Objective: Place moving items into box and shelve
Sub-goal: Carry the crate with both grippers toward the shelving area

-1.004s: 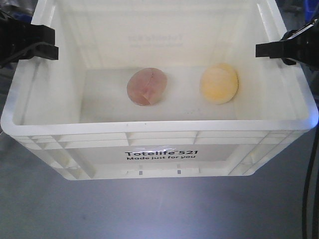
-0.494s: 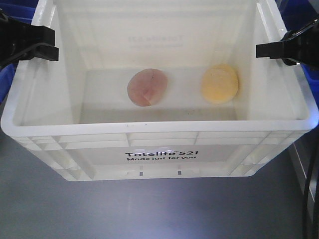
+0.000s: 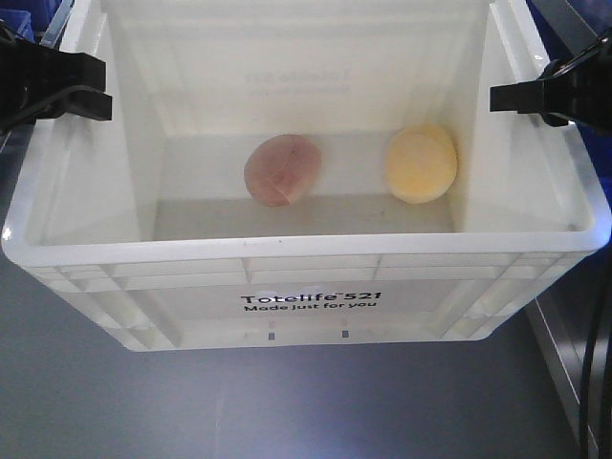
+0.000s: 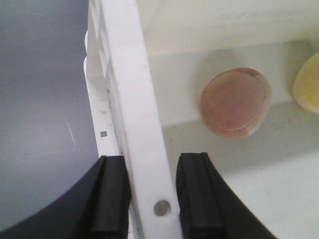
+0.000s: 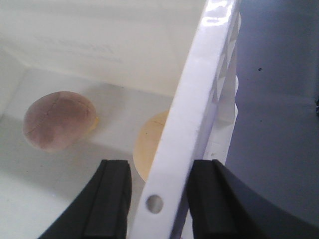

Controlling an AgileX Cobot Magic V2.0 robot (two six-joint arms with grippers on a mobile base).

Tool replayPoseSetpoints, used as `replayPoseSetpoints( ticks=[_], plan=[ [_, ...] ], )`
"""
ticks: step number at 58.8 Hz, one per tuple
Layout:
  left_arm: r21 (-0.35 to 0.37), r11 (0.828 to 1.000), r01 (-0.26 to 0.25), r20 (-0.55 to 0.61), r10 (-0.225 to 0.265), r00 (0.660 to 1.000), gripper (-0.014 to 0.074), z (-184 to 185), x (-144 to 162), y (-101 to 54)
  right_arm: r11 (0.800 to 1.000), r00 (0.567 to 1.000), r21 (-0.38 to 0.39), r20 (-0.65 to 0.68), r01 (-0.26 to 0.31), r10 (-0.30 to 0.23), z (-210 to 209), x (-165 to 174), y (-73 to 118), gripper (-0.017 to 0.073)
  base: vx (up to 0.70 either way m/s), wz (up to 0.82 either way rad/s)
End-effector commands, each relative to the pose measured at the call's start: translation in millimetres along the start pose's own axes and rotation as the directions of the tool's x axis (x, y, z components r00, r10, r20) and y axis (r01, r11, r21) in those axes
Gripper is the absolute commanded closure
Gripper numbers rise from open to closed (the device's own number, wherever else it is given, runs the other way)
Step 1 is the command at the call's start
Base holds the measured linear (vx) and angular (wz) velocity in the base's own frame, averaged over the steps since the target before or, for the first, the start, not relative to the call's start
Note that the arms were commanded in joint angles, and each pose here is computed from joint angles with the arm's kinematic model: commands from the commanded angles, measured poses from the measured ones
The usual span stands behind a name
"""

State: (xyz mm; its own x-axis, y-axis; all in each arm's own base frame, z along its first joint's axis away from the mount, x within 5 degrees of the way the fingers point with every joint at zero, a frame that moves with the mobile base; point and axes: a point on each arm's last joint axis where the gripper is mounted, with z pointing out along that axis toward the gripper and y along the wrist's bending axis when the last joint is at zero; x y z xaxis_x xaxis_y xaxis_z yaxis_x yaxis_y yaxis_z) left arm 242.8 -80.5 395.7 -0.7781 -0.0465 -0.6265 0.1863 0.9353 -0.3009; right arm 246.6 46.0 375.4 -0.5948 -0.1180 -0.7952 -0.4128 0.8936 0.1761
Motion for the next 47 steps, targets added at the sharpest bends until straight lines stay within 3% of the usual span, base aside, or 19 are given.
replayPoseSetpoints(
  ticks=[1,47],
  plan=[
    [0.094,0.996,-0.001,0.211,-0.019,0.977,0.0600,-24.7,-19.9,-14.3,0.999,0.987,-0.038,0.162,0.010,-0.003,-22.8,-21.5,13.3,0.0565,0.38,-0.06],
    [0.094,0.996,-0.001,0.211,-0.019,0.977,0.0600,-24.7,-19.9,-14.3,0.999,0.987,-0.037,0.164,0.009,-0.003,-22.8,-21.7,13.2,0.0565,0.40,-0.01]
  ],
)
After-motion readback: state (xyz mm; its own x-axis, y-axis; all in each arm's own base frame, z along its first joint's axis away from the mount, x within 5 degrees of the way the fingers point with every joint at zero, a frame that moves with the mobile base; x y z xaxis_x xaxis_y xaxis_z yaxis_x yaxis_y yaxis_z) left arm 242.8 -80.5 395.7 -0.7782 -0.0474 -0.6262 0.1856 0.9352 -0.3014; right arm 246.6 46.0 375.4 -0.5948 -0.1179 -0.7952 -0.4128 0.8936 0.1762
